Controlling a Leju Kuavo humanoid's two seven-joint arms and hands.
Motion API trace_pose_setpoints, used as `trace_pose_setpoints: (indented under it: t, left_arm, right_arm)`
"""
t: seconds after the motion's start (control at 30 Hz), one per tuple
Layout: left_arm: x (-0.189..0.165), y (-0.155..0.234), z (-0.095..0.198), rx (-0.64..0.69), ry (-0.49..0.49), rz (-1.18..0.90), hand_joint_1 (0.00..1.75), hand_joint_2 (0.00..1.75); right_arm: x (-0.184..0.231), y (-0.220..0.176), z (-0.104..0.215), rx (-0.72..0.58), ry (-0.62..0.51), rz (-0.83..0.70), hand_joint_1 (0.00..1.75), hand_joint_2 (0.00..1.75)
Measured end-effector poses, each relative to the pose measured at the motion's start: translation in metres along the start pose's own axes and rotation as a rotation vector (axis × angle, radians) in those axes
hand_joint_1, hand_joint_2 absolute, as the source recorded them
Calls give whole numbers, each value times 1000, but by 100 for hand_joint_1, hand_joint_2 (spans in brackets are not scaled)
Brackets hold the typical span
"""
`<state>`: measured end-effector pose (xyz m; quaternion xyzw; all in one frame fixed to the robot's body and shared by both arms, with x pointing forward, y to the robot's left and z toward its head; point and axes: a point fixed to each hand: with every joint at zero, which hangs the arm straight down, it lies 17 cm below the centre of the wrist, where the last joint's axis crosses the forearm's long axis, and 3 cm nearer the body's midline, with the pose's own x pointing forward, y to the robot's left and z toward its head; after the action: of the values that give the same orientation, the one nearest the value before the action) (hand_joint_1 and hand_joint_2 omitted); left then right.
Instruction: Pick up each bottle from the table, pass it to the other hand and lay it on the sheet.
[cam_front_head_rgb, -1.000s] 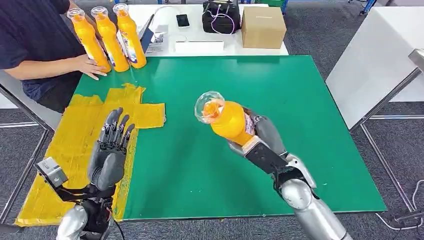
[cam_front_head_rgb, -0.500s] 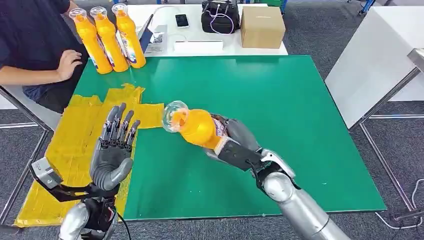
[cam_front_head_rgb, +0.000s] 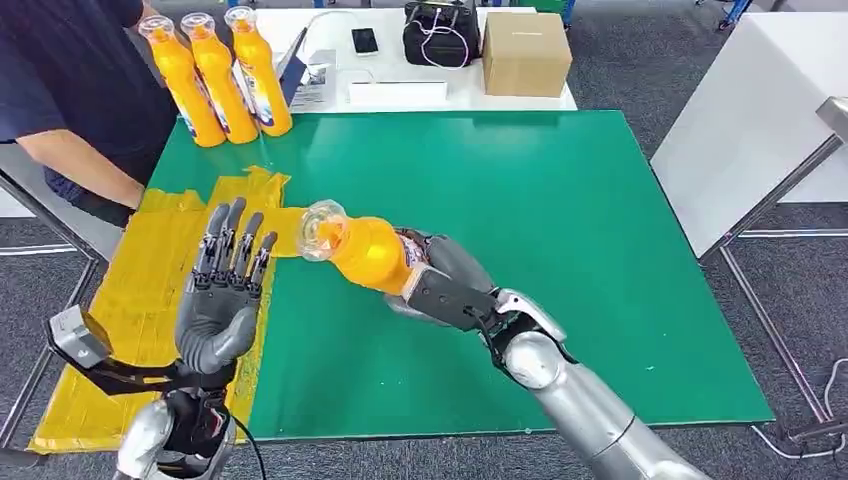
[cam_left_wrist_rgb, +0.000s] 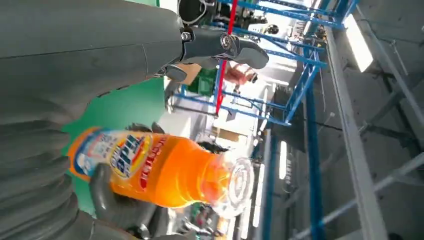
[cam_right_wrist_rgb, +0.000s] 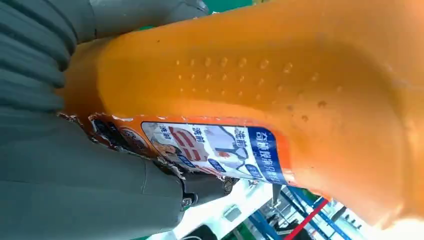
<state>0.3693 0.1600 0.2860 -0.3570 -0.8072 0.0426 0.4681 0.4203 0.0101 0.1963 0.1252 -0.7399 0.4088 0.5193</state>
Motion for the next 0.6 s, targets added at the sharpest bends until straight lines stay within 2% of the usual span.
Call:
trace_pose_setpoints:
  t: [0.27, 0.6]
  left_arm:
    - [3, 12, -4, 64, 0, 69, 0, 175]
    - [4, 20, -4, 94, -4, 56, 0, 175]
  right_arm:
    - [6, 7, -11, 3, -7, -51, 175, 175]
    - [14, 35, -12, 90, -21, -94, 175, 175]
